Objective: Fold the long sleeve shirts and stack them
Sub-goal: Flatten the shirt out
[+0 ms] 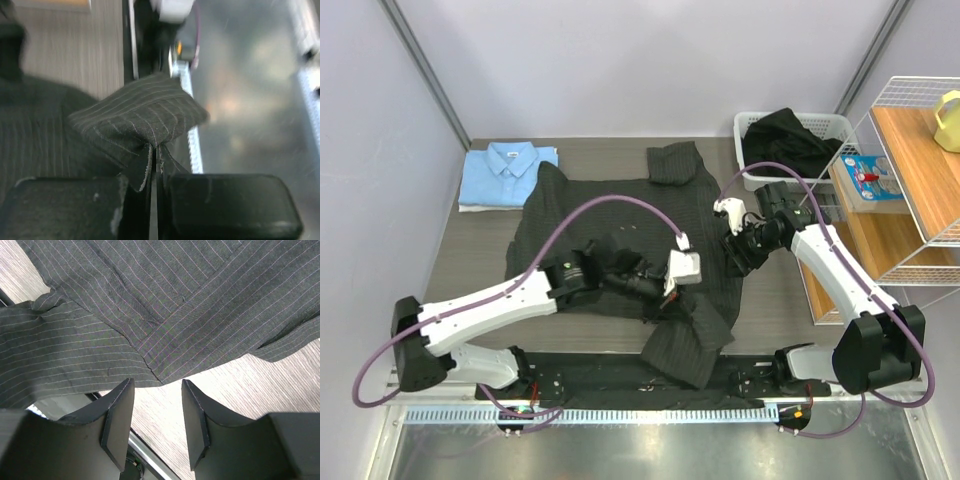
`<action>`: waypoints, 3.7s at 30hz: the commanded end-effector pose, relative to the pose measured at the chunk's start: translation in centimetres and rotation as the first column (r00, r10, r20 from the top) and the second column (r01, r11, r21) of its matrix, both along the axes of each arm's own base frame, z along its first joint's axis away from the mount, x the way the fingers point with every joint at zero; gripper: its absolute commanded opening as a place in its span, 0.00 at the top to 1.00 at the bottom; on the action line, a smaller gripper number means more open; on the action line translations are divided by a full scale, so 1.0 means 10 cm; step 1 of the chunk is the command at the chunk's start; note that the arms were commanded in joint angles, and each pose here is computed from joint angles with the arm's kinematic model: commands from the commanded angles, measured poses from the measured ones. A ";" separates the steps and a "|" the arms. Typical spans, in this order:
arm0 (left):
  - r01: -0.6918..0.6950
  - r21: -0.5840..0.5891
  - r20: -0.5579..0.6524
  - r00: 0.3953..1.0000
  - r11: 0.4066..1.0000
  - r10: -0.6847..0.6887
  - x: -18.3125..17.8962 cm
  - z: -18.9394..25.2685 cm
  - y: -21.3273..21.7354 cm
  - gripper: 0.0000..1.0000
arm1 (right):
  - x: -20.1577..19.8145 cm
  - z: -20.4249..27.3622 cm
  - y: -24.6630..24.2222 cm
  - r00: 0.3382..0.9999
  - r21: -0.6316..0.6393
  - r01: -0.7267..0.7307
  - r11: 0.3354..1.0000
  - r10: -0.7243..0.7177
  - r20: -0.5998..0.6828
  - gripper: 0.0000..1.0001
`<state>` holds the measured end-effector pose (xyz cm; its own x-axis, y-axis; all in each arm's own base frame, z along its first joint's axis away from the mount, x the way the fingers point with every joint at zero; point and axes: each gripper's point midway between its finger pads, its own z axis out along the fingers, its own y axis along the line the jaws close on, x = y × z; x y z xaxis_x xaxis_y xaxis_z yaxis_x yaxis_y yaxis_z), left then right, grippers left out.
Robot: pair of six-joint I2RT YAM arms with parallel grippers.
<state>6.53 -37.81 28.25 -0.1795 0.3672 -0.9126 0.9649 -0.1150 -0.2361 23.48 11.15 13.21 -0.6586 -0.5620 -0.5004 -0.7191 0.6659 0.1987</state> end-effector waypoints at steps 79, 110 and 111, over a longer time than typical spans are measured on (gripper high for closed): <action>0.040 0.899 0.143 0.915 0.435 -0.378 0.64 -2.32 3.60 1.00 | 0.02 -1.19 -0.69 0.984 -0.590 -0.103 0.801 -0.007 -0.180 0.59; -0.182 0.949 0.229 0.958 0.256 -0.170 0.98 -2.62 3.22 1.00 | 0.33 -1.15 -0.30 0.974 -0.436 -0.105 0.894 0.003 -0.228 0.56; -0.165 0.957 0.210 0.961 0.237 -0.177 0.93 -2.55 3.27 1.00 | 0.32 -1.16 -0.31 0.973 -0.439 -0.107 0.892 0.003 -0.231 0.56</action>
<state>14.88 -5.36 1.54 0.0029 0.9954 0.0954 0.9995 0.0002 -0.0328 26.09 7.89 1.58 -0.6860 -0.7272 -0.0236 -0.7269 0.6836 0.0654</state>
